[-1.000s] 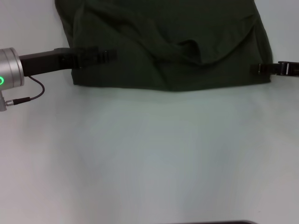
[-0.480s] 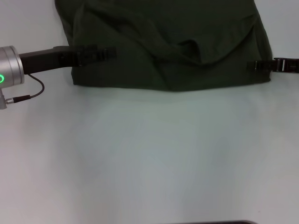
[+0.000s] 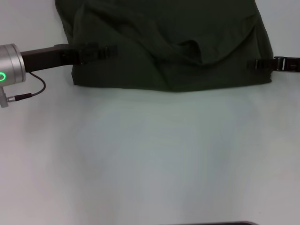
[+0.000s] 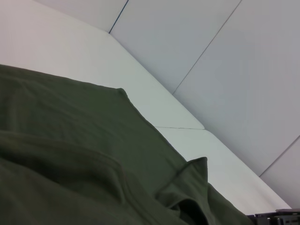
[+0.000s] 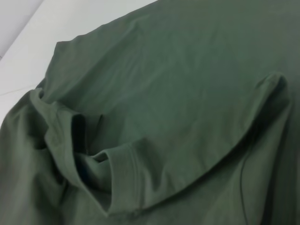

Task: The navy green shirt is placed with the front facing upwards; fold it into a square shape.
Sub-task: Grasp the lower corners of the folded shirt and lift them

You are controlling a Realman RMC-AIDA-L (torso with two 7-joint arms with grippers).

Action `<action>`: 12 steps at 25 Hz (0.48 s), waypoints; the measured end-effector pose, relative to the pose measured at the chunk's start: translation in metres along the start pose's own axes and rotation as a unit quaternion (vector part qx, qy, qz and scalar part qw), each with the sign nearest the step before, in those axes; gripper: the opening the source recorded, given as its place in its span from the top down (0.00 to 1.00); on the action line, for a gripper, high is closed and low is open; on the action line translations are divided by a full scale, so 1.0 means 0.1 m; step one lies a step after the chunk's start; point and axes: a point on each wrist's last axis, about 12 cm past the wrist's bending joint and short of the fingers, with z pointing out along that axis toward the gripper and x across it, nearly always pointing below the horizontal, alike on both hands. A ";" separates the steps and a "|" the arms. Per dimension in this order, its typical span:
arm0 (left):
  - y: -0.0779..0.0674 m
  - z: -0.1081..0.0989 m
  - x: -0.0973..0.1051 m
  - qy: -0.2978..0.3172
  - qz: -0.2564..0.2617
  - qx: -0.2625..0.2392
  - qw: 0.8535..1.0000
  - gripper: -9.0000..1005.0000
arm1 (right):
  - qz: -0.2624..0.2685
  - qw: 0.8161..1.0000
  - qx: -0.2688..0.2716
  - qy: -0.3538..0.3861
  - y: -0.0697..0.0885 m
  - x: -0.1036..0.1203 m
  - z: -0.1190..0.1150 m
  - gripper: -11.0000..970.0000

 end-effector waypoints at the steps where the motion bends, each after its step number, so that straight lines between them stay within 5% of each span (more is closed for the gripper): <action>1: 0.00 0.00 0.00 0.000 0.000 0.000 1.000 0.19 | 0.000 1.000 0.002 -0.001 0.00 0.00 0.00 0.27; 12: 0.01 0.01 -0.02 -0.002 0.002 -0.005 1.000 0.19 | 0.003 1.000 0.007 0.000 -0.01 0.05 0.02 0.29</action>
